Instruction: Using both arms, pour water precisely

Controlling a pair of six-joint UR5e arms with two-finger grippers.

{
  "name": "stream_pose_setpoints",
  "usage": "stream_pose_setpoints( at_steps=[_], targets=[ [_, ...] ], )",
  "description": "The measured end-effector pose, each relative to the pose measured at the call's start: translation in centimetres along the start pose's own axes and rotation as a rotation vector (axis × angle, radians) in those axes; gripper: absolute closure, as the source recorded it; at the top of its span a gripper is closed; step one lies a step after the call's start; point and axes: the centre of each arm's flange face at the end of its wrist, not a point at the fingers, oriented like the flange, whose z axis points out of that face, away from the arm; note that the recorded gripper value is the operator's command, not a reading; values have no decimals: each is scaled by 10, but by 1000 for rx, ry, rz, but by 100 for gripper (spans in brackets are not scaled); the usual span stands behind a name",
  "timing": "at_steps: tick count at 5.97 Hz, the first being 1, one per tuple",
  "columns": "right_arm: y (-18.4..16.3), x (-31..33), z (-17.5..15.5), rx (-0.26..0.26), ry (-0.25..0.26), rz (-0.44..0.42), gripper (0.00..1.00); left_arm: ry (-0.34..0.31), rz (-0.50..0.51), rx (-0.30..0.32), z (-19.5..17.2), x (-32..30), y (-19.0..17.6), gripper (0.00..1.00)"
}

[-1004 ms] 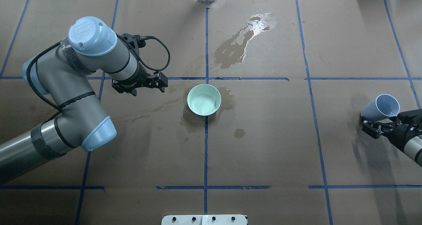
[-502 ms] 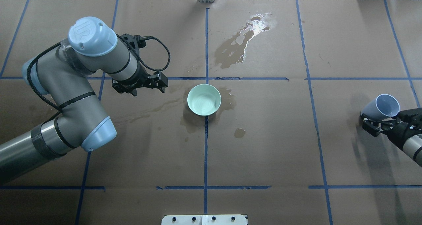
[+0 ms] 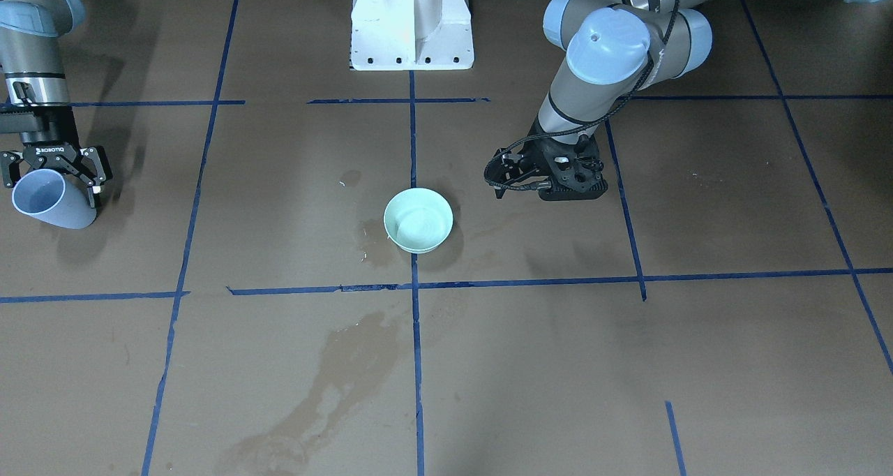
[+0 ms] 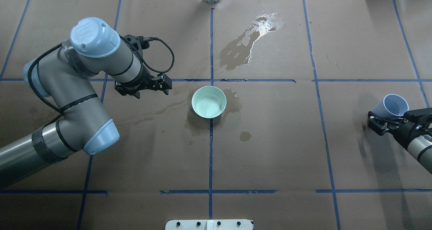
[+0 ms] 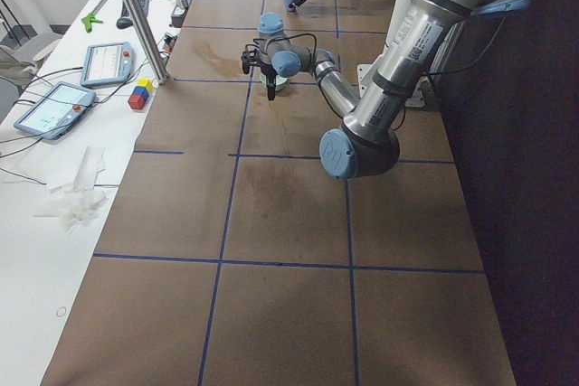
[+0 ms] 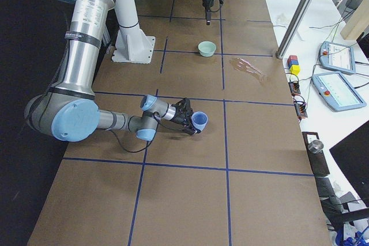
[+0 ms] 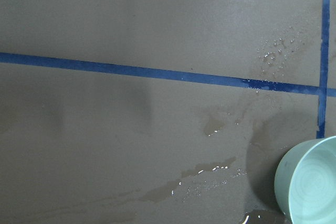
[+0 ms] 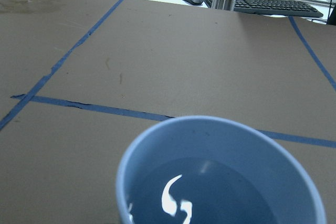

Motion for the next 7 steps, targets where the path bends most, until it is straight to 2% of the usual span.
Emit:
stream_pose_setpoints(
  at_steps=[1,2,3,4,6,7],
  targets=[
    [0,1,1,9,6,1,0,1,1,0,0,0,0,0],
    [1,2,3,18,16,1,21,1,0,0,0,0,0,0],
    [1,3,6,35,28,3,67,0,1,0,0,0,0,0],
    [0,3,8,53,38,7,83,0,1,0,0,0,0,0],
    [-9,-4,5,77,31,16,97,1,2,0,0,0,0,0],
    [-17,-10,2,89,20,6,96,2,2,1,-1,1,0,0]
  ],
)
